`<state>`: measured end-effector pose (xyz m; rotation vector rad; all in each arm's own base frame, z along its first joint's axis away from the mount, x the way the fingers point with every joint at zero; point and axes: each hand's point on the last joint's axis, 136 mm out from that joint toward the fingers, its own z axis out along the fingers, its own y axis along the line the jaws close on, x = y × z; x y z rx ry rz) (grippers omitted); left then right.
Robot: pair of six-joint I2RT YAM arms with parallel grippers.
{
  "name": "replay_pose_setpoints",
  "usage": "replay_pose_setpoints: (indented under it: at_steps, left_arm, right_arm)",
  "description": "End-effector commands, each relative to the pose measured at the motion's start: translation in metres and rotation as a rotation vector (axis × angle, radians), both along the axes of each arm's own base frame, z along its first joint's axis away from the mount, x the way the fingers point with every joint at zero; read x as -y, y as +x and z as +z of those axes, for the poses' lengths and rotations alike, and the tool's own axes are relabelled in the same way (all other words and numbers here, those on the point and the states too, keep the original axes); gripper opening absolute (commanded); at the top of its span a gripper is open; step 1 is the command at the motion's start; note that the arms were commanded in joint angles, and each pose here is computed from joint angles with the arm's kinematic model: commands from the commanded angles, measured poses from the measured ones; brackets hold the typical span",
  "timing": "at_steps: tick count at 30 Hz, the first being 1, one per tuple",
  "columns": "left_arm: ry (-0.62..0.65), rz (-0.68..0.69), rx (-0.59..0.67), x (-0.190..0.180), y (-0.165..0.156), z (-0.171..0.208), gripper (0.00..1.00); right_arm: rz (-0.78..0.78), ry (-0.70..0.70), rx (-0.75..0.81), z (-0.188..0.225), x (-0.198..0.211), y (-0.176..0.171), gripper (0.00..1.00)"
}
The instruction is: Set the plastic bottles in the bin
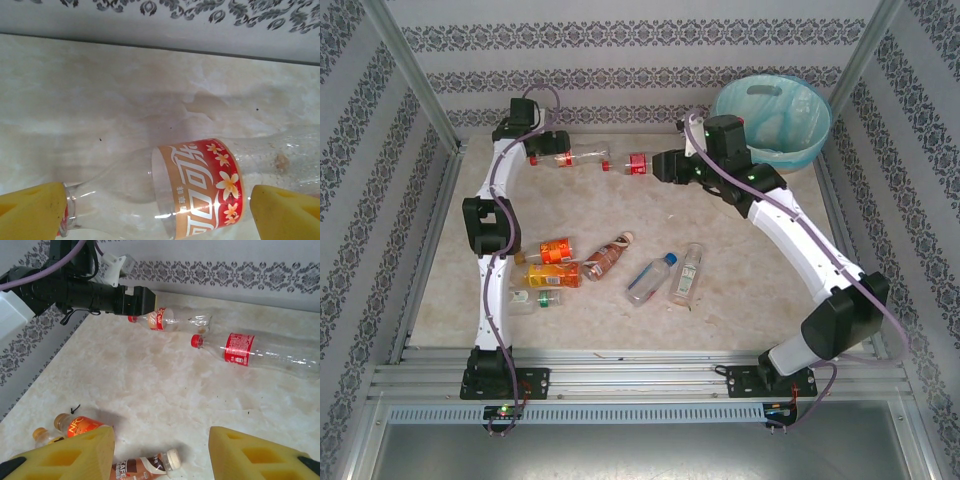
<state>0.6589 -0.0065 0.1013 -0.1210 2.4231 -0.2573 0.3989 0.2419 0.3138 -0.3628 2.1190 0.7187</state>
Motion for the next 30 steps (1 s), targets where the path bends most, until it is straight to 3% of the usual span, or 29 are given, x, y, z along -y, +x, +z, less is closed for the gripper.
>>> replay_pose_setpoints:
  at_steps: [1, 9, 19, 24, 30]
  left_arm:
    - [-0.01, -0.043, -0.015, 0.002, 0.002, -0.017, 0.95]
    - [-0.029, -0.102, -0.087, 0.014, -0.014, -0.027, 0.93]
    - [-0.032, -0.222, -0.259, 0.046, -0.065, -0.026, 0.86]
    - [-0.001, -0.219, -0.229, 0.048, -0.06, -0.025, 0.84]
    - [0.007, -0.171, -0.226, 0.047, -0.049, -0.041, 0.69]
  right_arm:
    - [0.036, 0.035, -0.011, 0.004, -0.015, -0.003, 0.53]
    - [0.062, 0.032, -0.031, -0.001, -0.028, -0.011, 0.52]
    - [0.057, 0.037, -0.029, 0.002, -0.032, -0.011, 0.51]
    - [0.068, 0.032, -0.047, -0.002, -0.037, -0.008, 0.51]
    - [0.068, 0.033, -0.064, -0.005, -0.04, -0.008, 0.51]
